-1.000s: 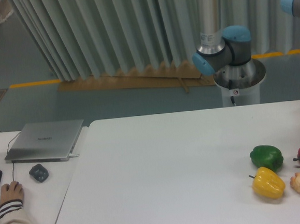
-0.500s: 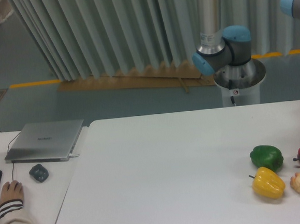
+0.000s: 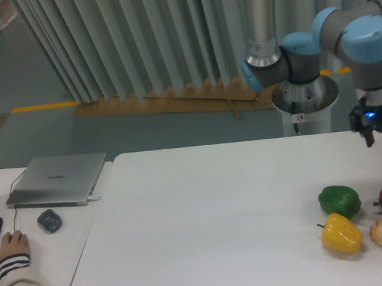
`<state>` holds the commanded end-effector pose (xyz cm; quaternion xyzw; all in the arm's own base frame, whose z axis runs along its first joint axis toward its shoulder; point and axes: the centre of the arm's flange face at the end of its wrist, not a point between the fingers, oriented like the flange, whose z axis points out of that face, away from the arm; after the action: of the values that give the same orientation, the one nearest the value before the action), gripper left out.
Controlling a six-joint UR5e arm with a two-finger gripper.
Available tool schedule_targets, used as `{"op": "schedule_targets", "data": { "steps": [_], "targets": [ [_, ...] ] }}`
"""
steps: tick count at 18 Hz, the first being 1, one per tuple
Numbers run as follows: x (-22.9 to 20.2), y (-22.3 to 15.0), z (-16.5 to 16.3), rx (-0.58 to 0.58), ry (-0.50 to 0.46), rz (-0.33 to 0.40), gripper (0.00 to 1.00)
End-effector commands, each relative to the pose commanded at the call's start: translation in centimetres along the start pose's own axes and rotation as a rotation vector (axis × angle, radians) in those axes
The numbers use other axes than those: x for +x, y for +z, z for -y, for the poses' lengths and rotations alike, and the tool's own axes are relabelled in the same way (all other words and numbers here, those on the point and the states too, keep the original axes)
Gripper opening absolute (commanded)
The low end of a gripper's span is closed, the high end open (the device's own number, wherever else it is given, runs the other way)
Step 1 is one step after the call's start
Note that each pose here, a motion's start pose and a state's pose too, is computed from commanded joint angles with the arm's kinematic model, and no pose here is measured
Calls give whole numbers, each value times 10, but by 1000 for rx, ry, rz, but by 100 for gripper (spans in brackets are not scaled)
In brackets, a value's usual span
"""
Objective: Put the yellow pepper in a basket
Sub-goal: 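Swing the gripper over and lower it toward the yellow pepper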
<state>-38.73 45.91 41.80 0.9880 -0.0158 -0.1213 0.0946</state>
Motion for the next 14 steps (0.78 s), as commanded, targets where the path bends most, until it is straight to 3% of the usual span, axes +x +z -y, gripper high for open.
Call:
{"op": "schedule_targets", "data": {
  "steps": [2,11,14],
  "targets": [
    [4,-6,6,11,65,8,100],
    [3,-23,22,13,772,52,100],
    [5,-12,44,14,891,67,100]
  ]
}}
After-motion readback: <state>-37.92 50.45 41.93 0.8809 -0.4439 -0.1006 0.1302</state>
